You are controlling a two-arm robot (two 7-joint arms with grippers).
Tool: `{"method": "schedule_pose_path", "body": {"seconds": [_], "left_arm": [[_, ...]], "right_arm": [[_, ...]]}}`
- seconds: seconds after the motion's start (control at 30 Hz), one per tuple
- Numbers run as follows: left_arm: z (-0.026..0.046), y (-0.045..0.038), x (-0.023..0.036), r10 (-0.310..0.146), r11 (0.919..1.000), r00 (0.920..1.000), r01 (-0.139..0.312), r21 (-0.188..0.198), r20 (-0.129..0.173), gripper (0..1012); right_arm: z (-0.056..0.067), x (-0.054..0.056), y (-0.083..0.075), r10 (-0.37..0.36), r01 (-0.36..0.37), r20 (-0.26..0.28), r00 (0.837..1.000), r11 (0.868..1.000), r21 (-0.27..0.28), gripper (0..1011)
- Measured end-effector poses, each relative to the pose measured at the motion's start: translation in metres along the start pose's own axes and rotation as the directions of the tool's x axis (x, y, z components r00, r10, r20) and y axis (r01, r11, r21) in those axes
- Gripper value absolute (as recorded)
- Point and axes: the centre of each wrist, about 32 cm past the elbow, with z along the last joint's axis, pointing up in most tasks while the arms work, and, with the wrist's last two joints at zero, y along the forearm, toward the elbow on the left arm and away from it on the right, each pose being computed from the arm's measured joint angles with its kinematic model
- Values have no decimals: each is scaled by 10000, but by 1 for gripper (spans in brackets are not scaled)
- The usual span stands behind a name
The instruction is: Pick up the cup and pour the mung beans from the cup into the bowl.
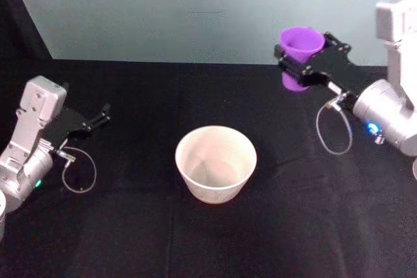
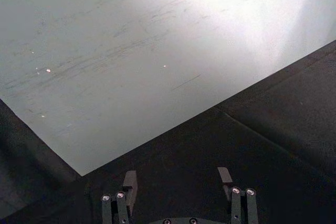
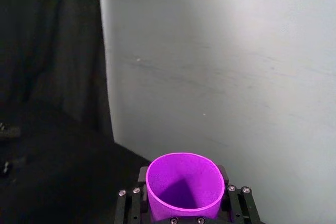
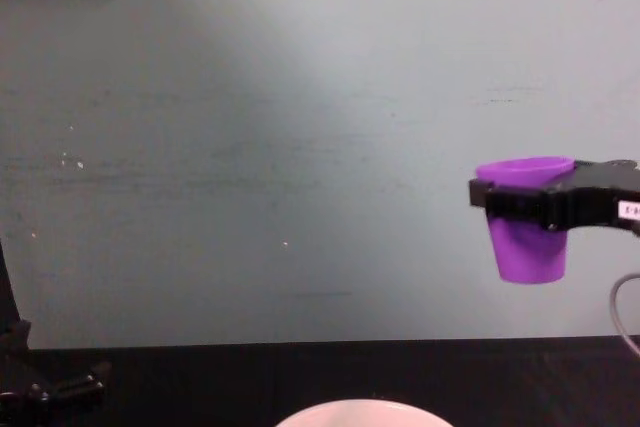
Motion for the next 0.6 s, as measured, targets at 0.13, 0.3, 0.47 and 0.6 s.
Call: {"method": "schedule_pose_path", "body": {"seconds": [0.13, 0.3, 0.47, 0.6], "left_arm": [[0, 0, 0, 0, 10000, 10000, 0, 0, -1, 1000], [0, 0, 0, 0, 10000, 10000, 0, 1, 0, 1000], [0, 0, 0, 0, 10000, 10000, 0, 0, 0, 1000], [0, 0, 0, 0, 10000, 10000, 0, 0, 0, 1000]], "right_arm": [[-18, -40, 7, 383, -375, 692, 9969, 9992, -126, 749], [-18, -81, 7, 748, -712, 1529, 9854, 9970, -286, 749], [-29, -167, 11, 1142, -998, 2857, 9515, 9929, -646, 749], [-41, -234, 9, 1232, -976, 3904, 9124, 9916, -846, 749]]}}
